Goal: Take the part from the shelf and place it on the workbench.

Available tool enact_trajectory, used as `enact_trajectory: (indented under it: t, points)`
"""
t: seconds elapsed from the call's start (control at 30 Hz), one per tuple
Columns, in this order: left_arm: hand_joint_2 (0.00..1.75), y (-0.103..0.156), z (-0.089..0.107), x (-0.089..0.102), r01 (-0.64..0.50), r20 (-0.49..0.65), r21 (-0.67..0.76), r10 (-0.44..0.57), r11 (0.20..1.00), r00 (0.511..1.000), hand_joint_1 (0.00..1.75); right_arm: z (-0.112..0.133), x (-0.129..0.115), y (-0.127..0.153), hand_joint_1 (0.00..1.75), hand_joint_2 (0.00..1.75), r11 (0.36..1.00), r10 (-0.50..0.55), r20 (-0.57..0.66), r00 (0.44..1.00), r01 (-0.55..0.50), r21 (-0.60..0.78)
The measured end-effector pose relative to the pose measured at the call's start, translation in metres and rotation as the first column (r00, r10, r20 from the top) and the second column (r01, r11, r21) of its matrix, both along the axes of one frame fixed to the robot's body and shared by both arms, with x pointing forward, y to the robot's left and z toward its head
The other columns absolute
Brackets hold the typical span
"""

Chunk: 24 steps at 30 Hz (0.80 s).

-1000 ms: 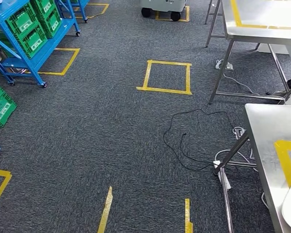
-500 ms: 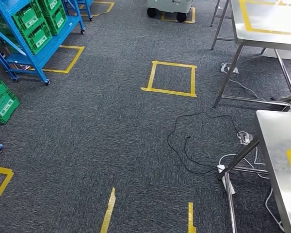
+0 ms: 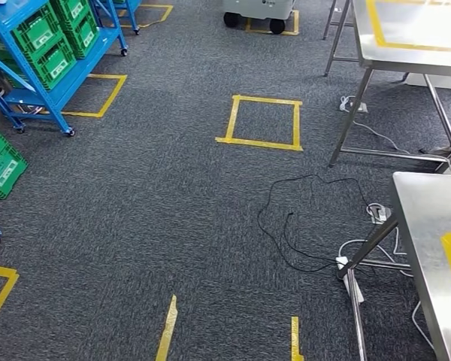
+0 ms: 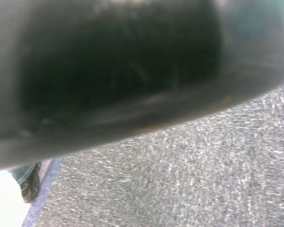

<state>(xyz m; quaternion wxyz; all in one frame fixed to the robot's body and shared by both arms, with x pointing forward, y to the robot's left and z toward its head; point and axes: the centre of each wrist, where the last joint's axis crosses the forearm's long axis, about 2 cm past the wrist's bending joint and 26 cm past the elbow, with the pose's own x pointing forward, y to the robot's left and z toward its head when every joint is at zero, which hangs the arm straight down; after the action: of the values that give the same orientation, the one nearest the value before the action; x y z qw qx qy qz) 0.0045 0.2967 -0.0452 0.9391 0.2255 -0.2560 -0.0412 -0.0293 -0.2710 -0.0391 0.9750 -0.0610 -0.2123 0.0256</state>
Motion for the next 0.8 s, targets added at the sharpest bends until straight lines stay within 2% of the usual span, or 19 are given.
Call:
enact_trajectory:
  t: [0.8]
  points:
    - [0.0, 0.0043, -0.0008, 0.0027, 0.008, 0.007, 0.017, -0.009, 1.0, 1.0, 0.0, -0.0008, 0.0022, 0.0009, 0.0, 0.0, 1.0, 0.004, 0.005, 1.0, -0.004, 0.006]
